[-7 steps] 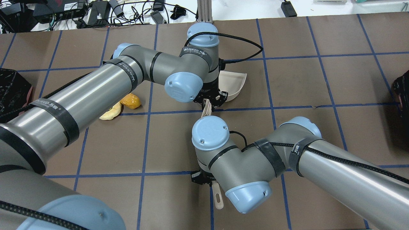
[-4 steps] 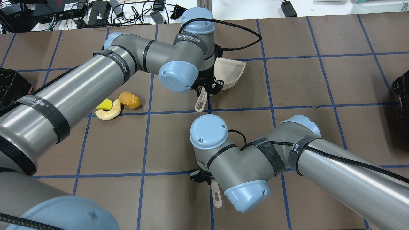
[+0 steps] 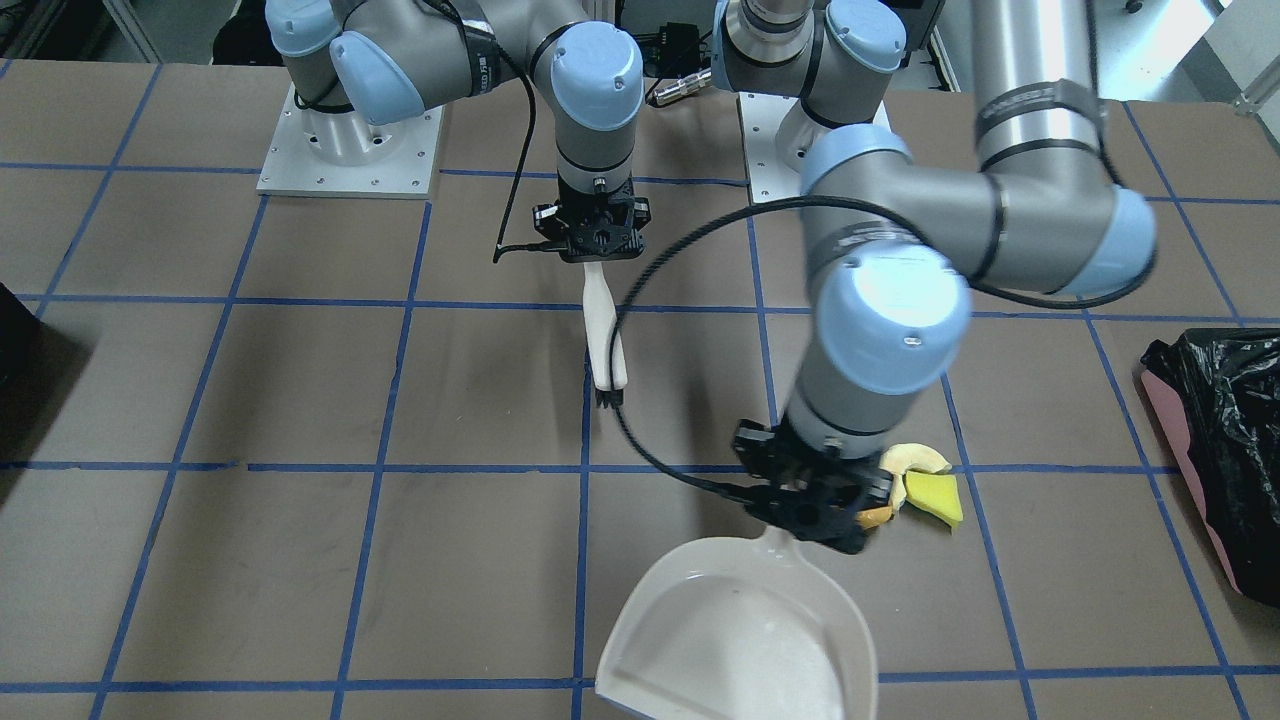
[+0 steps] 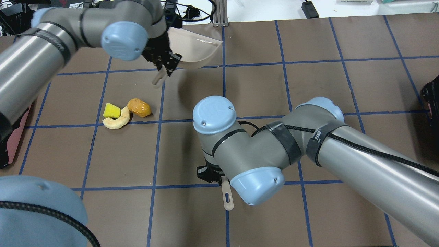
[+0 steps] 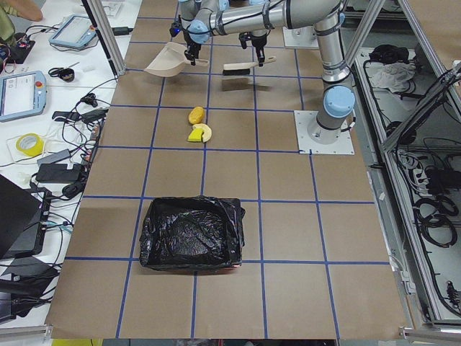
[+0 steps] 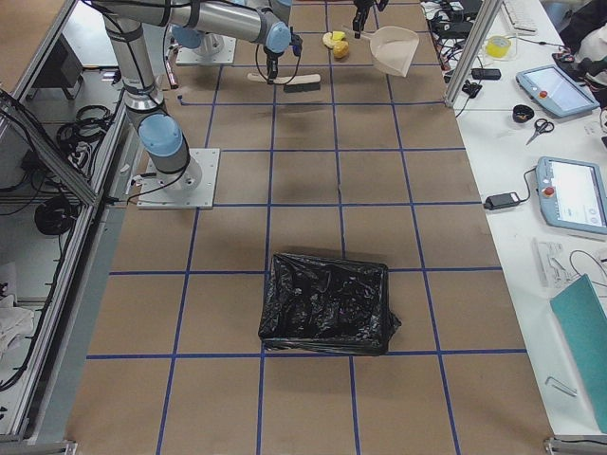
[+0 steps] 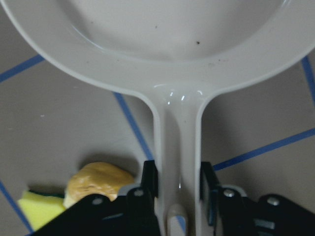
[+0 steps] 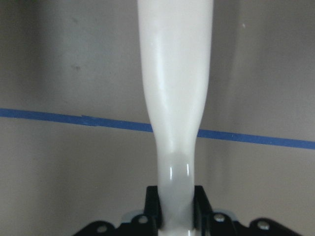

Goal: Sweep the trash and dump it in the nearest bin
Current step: 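Lift the dustpan and set it beside the trash while right carries the brush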

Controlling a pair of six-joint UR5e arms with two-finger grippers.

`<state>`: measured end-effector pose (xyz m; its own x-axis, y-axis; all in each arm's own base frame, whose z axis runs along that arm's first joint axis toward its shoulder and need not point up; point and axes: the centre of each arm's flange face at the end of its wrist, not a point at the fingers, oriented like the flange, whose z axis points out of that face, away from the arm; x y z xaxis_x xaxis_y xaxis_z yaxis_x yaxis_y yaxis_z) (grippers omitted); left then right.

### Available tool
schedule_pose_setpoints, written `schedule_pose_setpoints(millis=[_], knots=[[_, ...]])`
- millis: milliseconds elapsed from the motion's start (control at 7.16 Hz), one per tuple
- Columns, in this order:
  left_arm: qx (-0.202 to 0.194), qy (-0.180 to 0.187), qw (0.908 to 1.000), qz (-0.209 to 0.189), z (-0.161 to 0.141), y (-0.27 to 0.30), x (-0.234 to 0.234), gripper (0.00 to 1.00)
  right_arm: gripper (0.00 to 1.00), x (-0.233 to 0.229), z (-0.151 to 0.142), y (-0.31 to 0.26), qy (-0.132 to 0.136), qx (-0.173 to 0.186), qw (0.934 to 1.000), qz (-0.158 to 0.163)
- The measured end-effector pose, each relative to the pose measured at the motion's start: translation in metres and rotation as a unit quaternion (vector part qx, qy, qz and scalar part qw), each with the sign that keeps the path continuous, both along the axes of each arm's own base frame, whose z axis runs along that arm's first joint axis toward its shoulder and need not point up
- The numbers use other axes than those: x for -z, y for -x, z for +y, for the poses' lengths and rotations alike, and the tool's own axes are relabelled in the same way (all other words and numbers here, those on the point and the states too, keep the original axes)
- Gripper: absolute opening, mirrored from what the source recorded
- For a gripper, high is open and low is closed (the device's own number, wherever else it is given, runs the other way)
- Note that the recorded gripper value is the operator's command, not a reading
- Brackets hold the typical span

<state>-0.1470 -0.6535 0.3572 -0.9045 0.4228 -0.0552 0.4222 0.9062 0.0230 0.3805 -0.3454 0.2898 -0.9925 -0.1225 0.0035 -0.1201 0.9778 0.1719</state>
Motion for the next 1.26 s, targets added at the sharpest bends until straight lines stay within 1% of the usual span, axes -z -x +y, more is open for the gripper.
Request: schedule_pose_setpoints(millis=[140,279,419,559,698,838,978,1117,1257], knots=[[0.017,-0.014,0.9998,-0.002,-0.004,-0.073,-0.015,0.0,0.0,-0.017,-0.016,-0.002,0.005,0.008,0.9999,-0.006],[0.042,-0.03,0.9986,-0.008,-0.002,-0.142,-0.022,0.0,0.0,-0.028,-0.034,-0.001,0.012,0.018,0.9997,-0.013],[0.08,-0.047,0.9954,-0.023,0.006,-0.199,-0.026,0.0,0.0,-0.038,-0.051,-0.002,0.02,0.025,0.9993,-0.018],[0.134,-0.064,0.9882,-0.035,0.015,-0.246,-0.029,0.0,0.0,-0.043,-0.067,-0.008,0.025,0.032,0.999,-0.021],[0.194,-0.075,0.9771,-0.044,0.024,-0.289,-0.028,0.0,0.0,-0.045,-0.084,-0.016,0.027,0.044,0.9984,-0.024],[0.25,-0.081,0.9632,-0.058,0.032,-0.33,-0.025,0.0,0.0,-0.045,-0.103,-0.028,0.029,0.061,0.9973,-0.03],[0.302,-0.082,0.9467,-0.076,0.037,-0.364,-0.018,0.0,0.0,-0.045,-0.125,-0.044,0.032,0.08,0.9956,-0.036],[0.352,-0.078,0.9277,-0.095,0.04,-0.387,-0.004,0.0,0.0,-0.041,-0.146,-0.061,0.035,0.096,0.9941,-0.038],[0.401,-0.077,0.9063,-0.109,0.042,-0.397,0.016,0.0,0.0,-0.029,-0.165,-0.082,0.035,0.104,0.9932,-0.039]])
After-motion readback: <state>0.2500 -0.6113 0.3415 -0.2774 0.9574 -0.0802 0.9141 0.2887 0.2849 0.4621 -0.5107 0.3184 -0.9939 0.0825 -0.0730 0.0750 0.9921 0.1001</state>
